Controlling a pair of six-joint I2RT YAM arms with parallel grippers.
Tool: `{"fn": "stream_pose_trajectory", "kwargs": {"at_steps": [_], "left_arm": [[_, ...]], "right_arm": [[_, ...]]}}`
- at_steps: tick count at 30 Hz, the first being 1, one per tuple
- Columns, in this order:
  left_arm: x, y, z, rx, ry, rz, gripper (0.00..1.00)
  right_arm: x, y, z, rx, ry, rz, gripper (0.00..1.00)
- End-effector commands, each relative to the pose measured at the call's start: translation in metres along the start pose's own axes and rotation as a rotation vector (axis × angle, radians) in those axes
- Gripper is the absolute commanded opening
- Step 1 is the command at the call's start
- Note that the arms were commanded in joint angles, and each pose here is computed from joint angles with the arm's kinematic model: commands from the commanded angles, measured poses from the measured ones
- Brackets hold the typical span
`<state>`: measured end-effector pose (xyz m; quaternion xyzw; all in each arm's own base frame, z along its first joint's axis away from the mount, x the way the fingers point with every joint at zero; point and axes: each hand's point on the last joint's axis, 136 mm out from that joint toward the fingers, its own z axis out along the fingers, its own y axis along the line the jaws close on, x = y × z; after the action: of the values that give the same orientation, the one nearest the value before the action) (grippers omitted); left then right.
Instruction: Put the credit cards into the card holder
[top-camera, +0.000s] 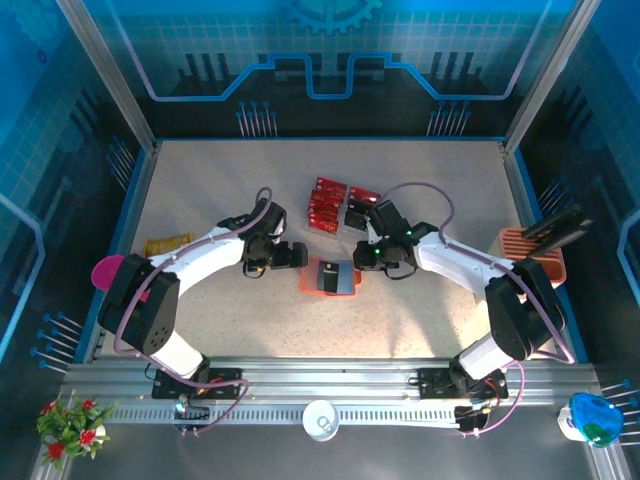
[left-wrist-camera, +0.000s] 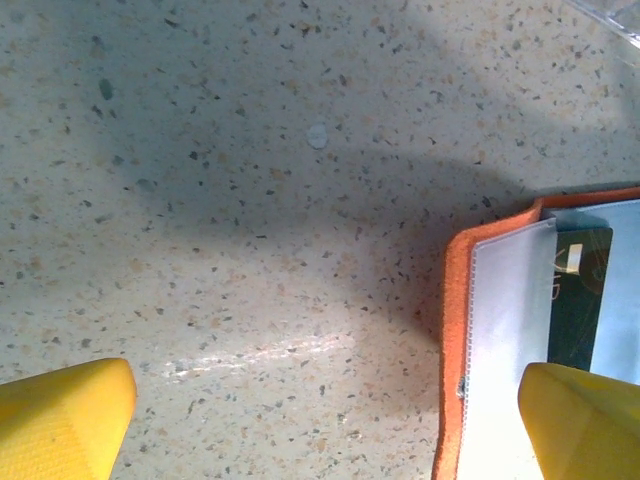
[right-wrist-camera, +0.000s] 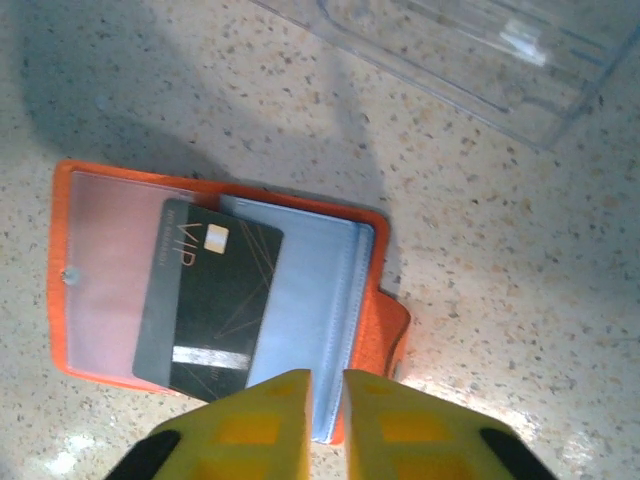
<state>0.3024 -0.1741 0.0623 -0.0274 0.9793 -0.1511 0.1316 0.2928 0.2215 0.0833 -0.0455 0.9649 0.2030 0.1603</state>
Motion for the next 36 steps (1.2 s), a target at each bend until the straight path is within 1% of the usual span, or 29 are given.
{"fn": "stream_pose_trajectory", "kwargs": {"at_steps": [1, 4, 9, 16, 22, 31, 36], "left_arm": [[0.008, -0.007, 0.004, 0.017, 0.024, 0.031, 0.99], [0.018, -0.003, 0.012, -0.007, 0.048, 0.048, 0.99], [0.028, 0.01, 0.021, -0.057, 0.071, 0.062, 0.99], [0.033, 0.023, 0.033, -0.113, 0.092, 0.068, 0.99], [0.033, 0.027, 0.039, -0.134, 0.098, 0.07, 0.99], [0.038, 0.033, 0.045, -0.155, 0.114, 0.076, 0.99], [0.038, 0.033, 0.046, -0.152, 0.115, 0.077, 0.99]], "right_arm": [[-0.001, 0.016, -0.001, -0.047, 0.016, 0.001, 0.09], [0.001, 0.026, 0.009, -0.07, 0.035, -0.01, 0.04], [0.005, 0.039, 0.026, -0.084, 0.072, -0.038, 0.0], [0.004, 0.051, 0.046, -0.099, 0.103, -0.056, 0.0], [0.002, 0.052, 0.059, -0.084, 0.12, -0.072, 0.0], [0.018, 0.04, 0.079, -0.044, 0.178, -0.08, 0.0], [0.024, 0.043, 0.087, -0.041, 0.202, -0.09, 0.0]]}}
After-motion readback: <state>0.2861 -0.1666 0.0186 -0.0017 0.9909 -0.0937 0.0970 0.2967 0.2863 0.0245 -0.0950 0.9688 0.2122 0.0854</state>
